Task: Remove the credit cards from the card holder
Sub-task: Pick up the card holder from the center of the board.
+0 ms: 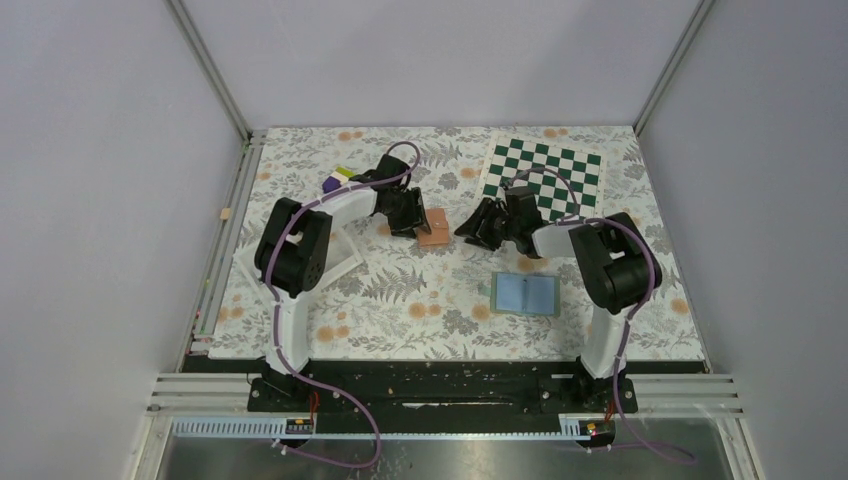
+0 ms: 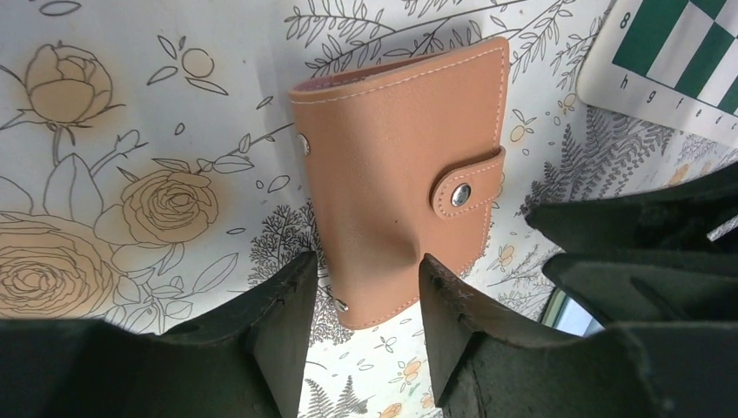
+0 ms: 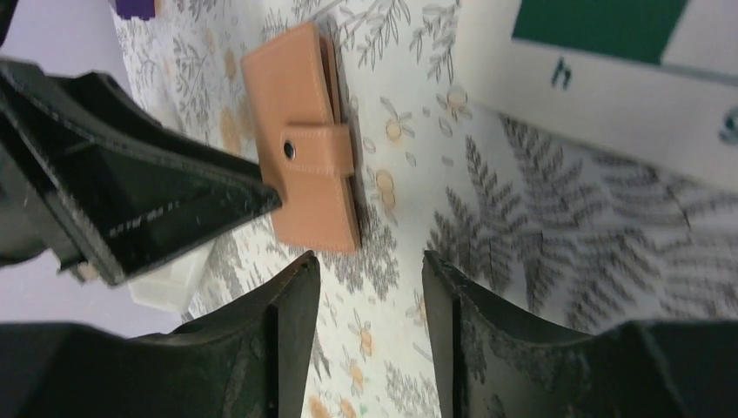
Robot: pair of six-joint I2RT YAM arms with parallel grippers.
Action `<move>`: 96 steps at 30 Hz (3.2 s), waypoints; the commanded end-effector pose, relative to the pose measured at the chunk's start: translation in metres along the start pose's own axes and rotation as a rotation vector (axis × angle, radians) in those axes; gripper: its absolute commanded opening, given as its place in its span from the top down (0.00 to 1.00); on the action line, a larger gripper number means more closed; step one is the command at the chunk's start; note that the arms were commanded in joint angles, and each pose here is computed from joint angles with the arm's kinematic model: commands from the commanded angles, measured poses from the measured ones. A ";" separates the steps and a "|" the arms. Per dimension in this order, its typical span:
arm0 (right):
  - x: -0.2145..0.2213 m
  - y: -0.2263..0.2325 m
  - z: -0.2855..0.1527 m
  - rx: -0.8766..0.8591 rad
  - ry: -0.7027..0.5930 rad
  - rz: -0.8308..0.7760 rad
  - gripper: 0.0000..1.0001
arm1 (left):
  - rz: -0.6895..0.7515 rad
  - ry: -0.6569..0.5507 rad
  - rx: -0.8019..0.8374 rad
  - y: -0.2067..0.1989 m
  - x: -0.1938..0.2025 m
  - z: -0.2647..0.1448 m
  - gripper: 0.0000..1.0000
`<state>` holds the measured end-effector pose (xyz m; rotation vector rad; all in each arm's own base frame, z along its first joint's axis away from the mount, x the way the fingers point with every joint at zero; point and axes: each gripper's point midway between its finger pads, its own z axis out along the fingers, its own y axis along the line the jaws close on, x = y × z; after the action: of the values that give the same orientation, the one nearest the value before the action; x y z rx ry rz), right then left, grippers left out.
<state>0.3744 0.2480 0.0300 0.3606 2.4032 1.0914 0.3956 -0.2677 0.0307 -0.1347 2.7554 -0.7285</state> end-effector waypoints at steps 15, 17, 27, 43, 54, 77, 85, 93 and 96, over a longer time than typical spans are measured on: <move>0.021 0.034 0.033 -0.188 0.086 0.122 0.63 | -0.039 0.044 0.147 -0.021 0.022 -0.014 0.66; 0.022 0.036 0.028 -0.190 0.083 0.108 0.80 | -0.043 0.045 0.164 -0.023 0.025 -0.017 0.66; 0.007 0.069 -0.037 -0.351 0.009 0.047 1.00 | -0.048 -0.055 0.293 -0.034 0.035 -0.075 0.48; 0.017 0.145 -0.162 -0.542 -0.071 -0.116 1.00 | -0.027 -0.199 0.752 -0.102 0.042 -0.178 0.29; 0.011 0.206 -0.232 -0.726 -0.161 -0.156 1.00 | -0.025 -0.373 1.018 -0.144 0.050 -0.246 0.23; 0.043 0.194 -0.247 -0.717 -0.115 -0.142 1.00 | -0.192 -0.380 1.388 -0.183 0.062 -0.260 0.44; 0.054 0.178 -0.239 -0.663 -0.073 -0.147 1.00 | -0.152 -0.369 1.395 -0.184 0.069 -0.265 0.75; 0.051 0.155 -0.244 -0.440 -0.118 -0.213 0.65 | -0.185 -0.333 1.306 -0.171 0.077 -0.242 1.00; 0.044 0.148 -0.260 -0.352 -0.203 -0.255 0.54 | -0.187 -0.336 1.187 -0.161 0.079 -0.223 1.00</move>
<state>0.2145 0.2204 0.2702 0.0644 1.9533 1.4935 0.2648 -0.3210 0.2675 -0.2798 1.6480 -2.0621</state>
